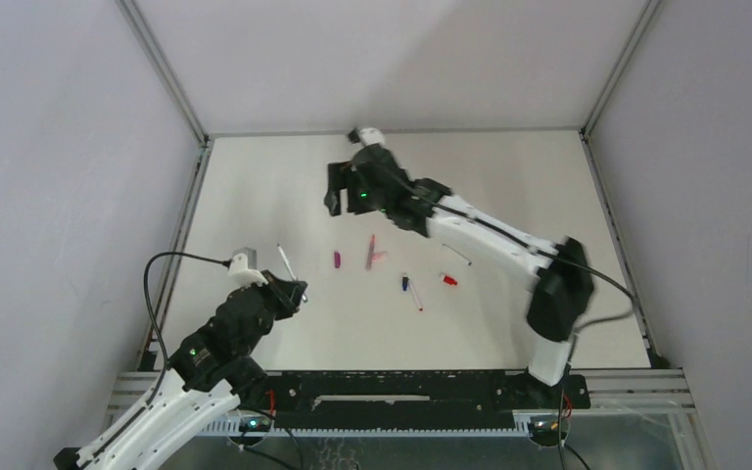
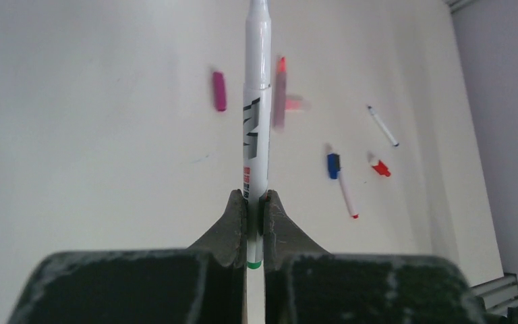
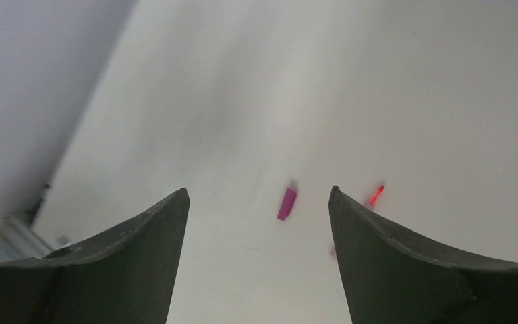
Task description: Insert the pens into the pen caps
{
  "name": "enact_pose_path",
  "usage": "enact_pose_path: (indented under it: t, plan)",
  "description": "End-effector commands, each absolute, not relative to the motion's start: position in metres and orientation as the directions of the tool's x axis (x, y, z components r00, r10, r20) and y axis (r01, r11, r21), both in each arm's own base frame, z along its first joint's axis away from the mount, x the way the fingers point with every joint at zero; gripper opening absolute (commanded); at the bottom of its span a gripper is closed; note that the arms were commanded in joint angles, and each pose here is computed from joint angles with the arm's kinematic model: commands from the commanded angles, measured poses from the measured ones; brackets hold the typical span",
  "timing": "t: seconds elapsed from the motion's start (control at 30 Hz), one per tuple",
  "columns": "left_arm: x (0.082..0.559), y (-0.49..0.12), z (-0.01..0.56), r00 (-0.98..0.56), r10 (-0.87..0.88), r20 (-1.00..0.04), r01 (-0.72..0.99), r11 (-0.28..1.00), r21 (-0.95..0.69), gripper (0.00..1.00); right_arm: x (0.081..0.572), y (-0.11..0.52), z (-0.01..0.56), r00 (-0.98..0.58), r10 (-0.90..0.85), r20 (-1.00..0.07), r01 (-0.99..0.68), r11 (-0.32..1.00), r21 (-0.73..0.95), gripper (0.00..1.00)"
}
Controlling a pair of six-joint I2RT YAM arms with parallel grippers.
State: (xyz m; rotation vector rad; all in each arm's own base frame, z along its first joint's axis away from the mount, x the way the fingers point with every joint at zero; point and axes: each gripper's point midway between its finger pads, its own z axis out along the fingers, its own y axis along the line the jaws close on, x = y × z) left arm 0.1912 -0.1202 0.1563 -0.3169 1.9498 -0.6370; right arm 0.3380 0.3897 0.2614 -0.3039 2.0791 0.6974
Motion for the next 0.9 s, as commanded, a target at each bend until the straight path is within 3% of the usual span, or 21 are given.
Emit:
enact_pose_path:
  t: [0.0, 0.27, 0.67, 0.87]
  plan:
    - [0.186, -0.107, 0.131, -0.474, -0.532, -0.702, -0.078, 0.819, -0.568, 0.0, 0.326, 0.395, 0.175, -0.737, -0.17, -0.654, -0.388, 0.899, 0.204, 0.81]
    - [0.185, -0.114, 0.127, -0.494, -0.527, -0.692, -0.05, 0.811, -0.583, 0.0, 0.334, 0.427, 0.127, -0.803, -0.193, -0.564, -0.375, 0.899, 0.226, 0.63]
    - [0.178, -0.121, 0.114, -0.539, -0.509, -0.671, -0.03, 0.807, -0.589, 0.0, 0.323, 0.449, 0.07, -0.858, -0.219, -0.464, -0.35, 0.911, 0.218, 0.63]
    - [0.175, -0.12, 0.111, -0.546, -0.505, -0.668, -0.025, 0.807, -0.59, 0.0, 0.327, 0.445, 0.047, -0.872, -0.218, -0.438, -0.319, 0.932, 0.173, 0.57]
